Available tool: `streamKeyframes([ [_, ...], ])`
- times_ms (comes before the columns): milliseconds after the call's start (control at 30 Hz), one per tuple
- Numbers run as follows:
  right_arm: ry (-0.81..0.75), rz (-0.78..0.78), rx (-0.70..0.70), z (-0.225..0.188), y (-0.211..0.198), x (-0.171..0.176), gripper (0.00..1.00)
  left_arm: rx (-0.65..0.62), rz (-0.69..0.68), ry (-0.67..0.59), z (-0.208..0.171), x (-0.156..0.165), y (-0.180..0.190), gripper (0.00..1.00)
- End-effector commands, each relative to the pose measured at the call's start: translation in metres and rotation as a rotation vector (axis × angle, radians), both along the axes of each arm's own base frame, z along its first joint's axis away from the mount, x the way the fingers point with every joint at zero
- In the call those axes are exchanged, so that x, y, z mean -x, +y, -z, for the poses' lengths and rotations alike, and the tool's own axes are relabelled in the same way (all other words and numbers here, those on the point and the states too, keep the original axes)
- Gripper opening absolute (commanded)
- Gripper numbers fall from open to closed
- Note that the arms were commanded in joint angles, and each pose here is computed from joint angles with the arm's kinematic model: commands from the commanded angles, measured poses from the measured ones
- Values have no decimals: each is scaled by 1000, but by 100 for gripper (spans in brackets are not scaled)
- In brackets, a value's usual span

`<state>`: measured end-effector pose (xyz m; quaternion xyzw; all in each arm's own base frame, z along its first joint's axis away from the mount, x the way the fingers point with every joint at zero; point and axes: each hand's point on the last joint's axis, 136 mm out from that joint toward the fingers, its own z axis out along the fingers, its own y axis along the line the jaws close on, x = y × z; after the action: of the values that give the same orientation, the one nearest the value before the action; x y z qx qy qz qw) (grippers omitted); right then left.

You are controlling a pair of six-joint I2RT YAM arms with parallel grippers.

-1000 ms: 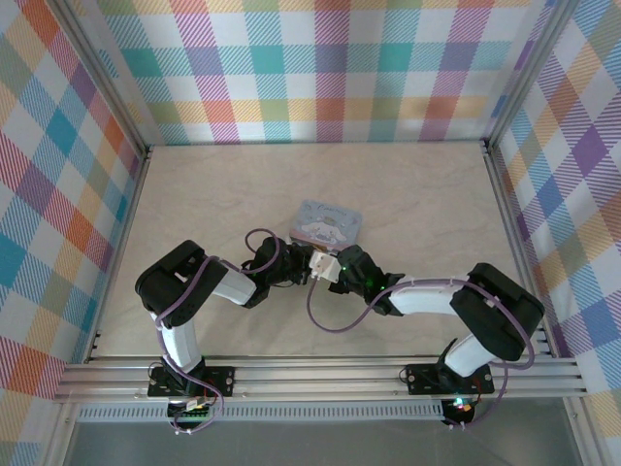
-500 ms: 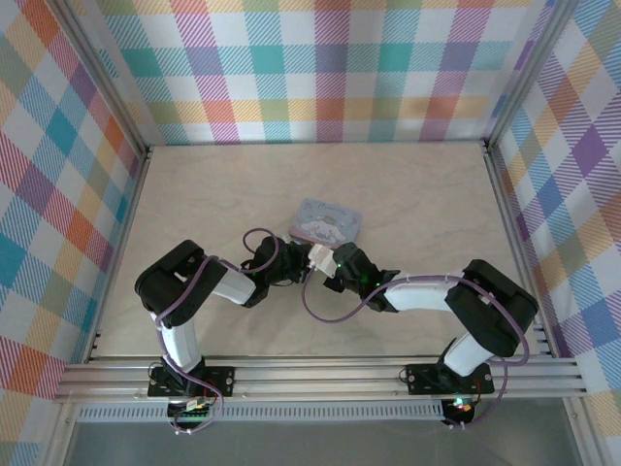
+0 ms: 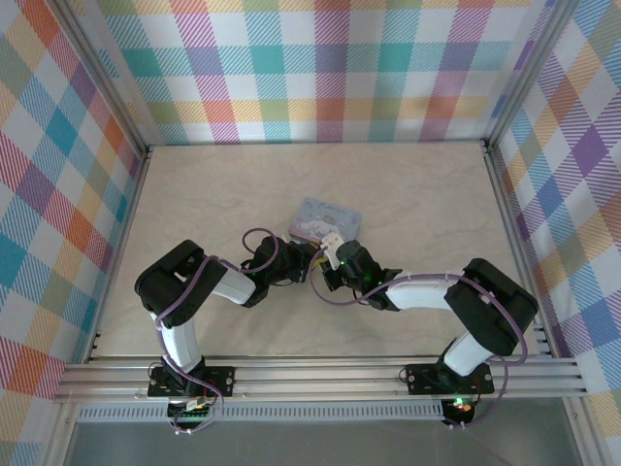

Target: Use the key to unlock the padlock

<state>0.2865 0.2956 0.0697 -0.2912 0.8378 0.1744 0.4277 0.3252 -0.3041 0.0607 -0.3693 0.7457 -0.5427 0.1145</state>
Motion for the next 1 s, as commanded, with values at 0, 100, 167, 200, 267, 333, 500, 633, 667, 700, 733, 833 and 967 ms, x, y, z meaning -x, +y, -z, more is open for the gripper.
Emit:
streamKeyframes([
  [0,92,55,-176,-6,10,-2,0,30,98,23,-1,20,-15,0],
  [100,120,73,-209,-5,8,-3,0,30,97,23,-1,20,-15,0],
  [167,131,82,-228,-5,6,-4,0,28,97,24,-1,20,-15,0],
  [200,136,88,-232,-4,4,-4,0,25,95,26,0,20,-14,0],
  [267,140,92,-233,-2,1,-5,0,16,95,33,2,22,-13,0],
  [333,145,92,-234,-1,-1,-4,0,5,93,34,4,24,-11,0],
  [500,147,67,-186,10,-6,2,0,-14,94,38,9,26,-8,0],
  [633,80,50,-164,2,-13,3,2,-16,95,40,10,28,-7,0],
  [667,58,38,-163,-2,-14,4,5,-17,96,42,11,29,-7,0],
  [700,34,26,-164,-7,-15,5,8,-19,96,43,11,30,-7,0],
  [733,12,16,-164,-11,-17,7,13,-21,95,43,11,30,-6,0],
  [833,-39,-27,-159,-20,-20,13,24,-27,93,47,12,32,-5,0],
  [967,-68,-91,-133,-19,-18,22,31,-30,96,51,13,33,-5,0],
])
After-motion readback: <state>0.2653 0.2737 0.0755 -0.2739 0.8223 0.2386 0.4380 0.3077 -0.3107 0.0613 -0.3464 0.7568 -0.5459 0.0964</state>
